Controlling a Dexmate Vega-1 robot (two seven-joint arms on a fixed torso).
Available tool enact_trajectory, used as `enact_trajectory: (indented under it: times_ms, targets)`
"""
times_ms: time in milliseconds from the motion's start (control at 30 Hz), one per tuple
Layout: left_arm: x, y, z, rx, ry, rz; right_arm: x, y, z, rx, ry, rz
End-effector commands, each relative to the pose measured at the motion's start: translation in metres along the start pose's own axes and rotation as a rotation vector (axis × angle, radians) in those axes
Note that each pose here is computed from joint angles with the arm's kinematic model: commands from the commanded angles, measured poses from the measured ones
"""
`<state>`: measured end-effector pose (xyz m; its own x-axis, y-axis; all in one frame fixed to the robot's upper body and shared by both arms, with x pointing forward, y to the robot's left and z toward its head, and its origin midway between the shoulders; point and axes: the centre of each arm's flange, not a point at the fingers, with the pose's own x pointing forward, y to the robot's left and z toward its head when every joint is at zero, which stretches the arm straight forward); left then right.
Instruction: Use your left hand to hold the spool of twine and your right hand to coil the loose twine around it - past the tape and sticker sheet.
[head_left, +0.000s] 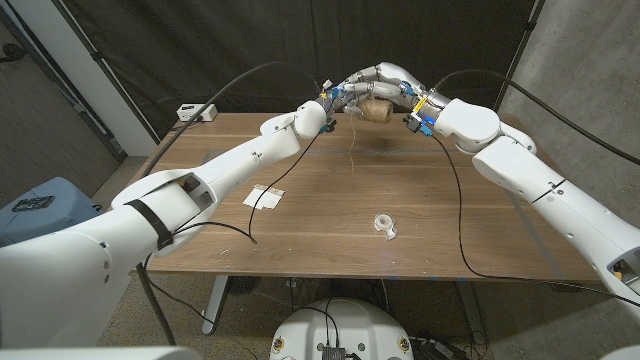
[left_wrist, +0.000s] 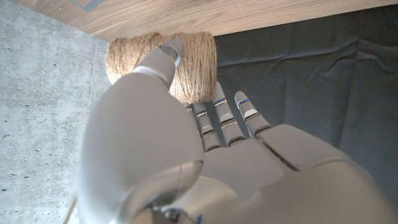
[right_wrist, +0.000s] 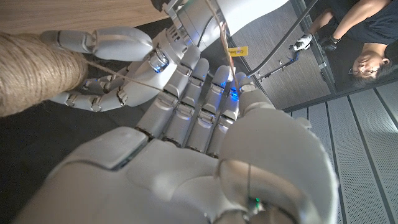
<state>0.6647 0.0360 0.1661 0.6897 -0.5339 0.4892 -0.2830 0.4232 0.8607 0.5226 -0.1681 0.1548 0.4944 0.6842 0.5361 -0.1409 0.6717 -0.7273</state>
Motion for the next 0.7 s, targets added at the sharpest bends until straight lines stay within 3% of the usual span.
enact_trajectory:
  times_ms: [33,700]
  targets:
    - [-0.001,-0.005,0.0,0.005,-0.003,-0.016,0.007,-0.007,0.006,-0.022,-0.012,-0.009]
    - [-0.003,-0.007,0.002,0.008,-0.022,-0.033,0.023,-0.019,0.018,-0.056,-0.045,-0.023]
